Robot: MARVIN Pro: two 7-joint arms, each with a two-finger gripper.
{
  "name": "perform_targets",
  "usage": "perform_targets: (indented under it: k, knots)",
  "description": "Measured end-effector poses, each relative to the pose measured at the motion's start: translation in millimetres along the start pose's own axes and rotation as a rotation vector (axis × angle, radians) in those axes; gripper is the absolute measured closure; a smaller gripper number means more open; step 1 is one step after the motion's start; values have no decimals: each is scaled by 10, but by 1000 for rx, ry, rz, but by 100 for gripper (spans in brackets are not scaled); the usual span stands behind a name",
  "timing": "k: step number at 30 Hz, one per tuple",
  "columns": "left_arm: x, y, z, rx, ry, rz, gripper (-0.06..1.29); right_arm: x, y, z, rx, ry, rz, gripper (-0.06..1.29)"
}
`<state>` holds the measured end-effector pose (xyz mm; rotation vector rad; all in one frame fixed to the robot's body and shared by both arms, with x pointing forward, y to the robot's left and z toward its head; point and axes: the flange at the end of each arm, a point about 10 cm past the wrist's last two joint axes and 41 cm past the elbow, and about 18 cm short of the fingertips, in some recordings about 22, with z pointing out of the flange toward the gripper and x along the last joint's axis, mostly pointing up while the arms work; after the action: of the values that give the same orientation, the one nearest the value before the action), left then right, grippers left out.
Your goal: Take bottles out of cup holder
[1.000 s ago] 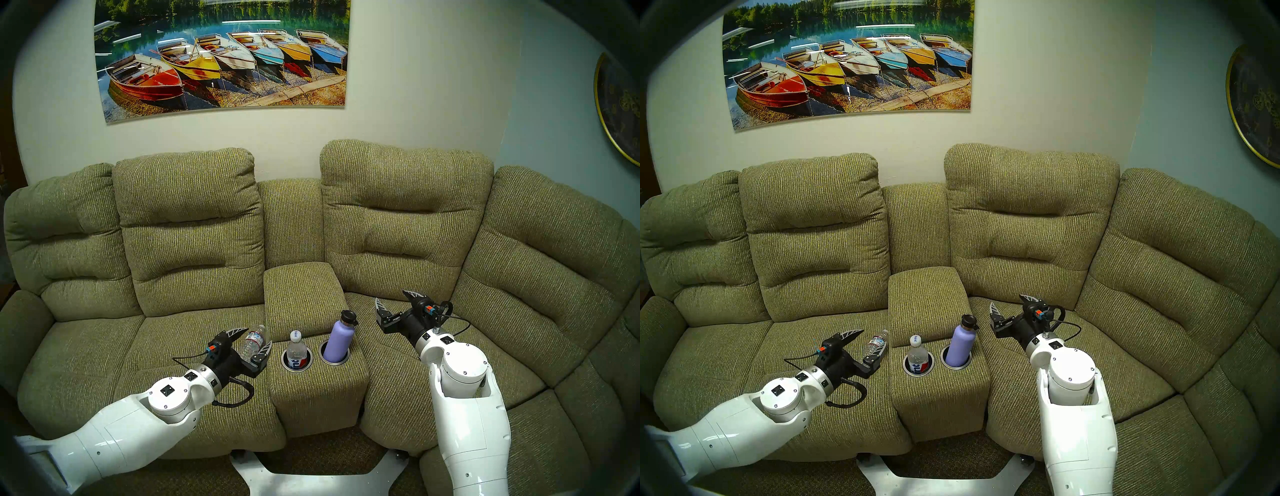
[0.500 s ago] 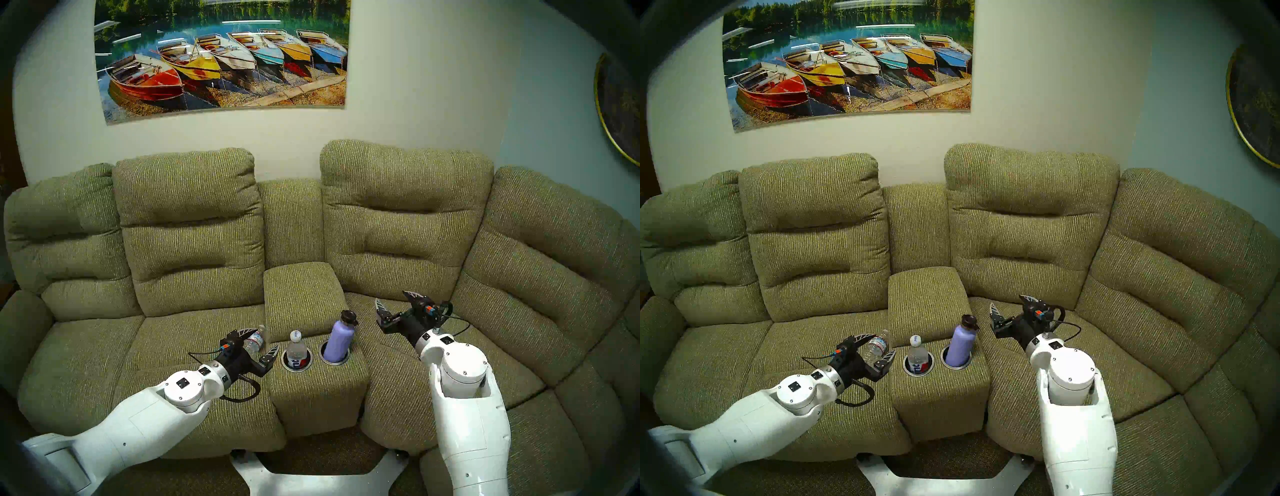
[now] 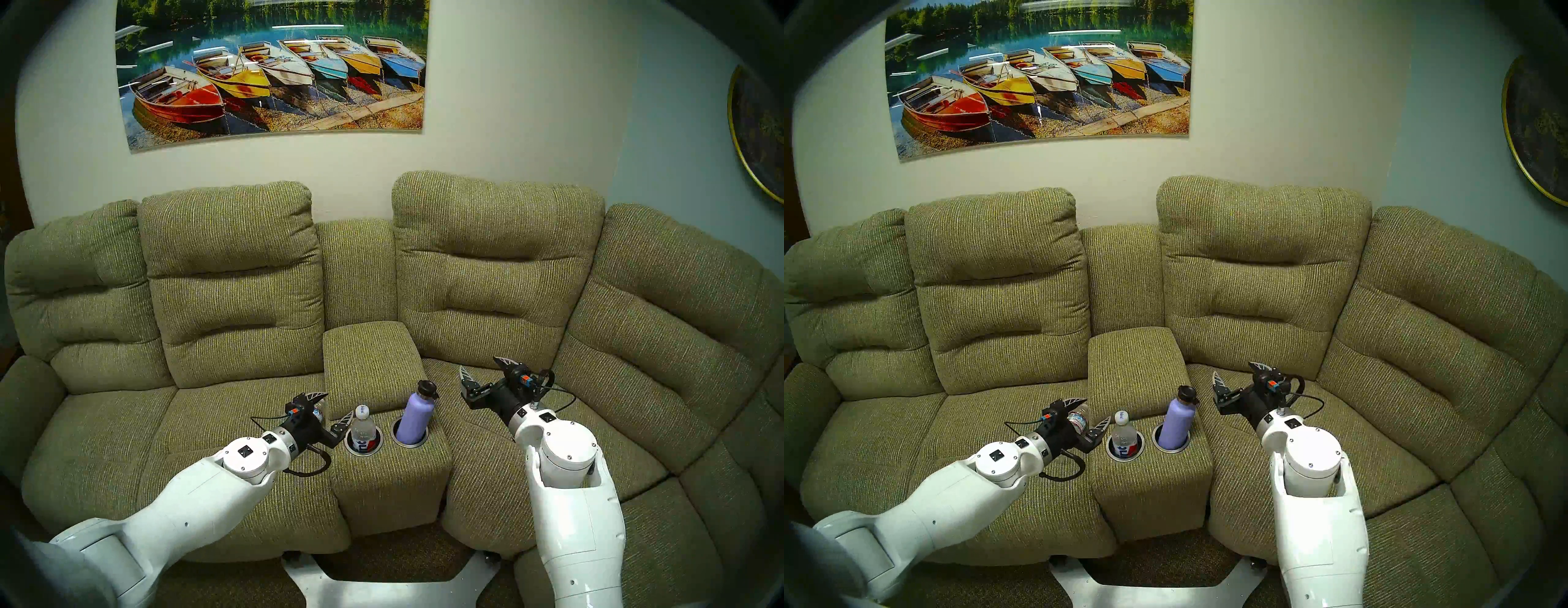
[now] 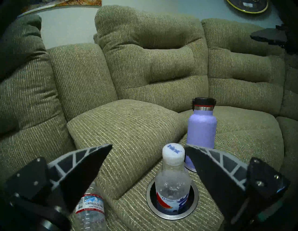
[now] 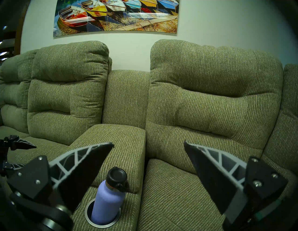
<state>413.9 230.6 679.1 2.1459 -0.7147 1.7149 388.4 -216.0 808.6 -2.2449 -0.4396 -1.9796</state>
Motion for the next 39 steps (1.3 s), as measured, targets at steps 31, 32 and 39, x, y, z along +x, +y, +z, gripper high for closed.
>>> perform_targets:
  k: [31,32,39]
  knots:
    - [-149,13,310,-64,-4,46,-2,-1,-1,-1,0,0,0,0]
    - [-168,15,319,-64,-9,46,-2,-1,-1,-1,0,0,0,0]
    - [-246,31,380,-66,-29,38,-2,-1,-1,-1,0,0,0,0]
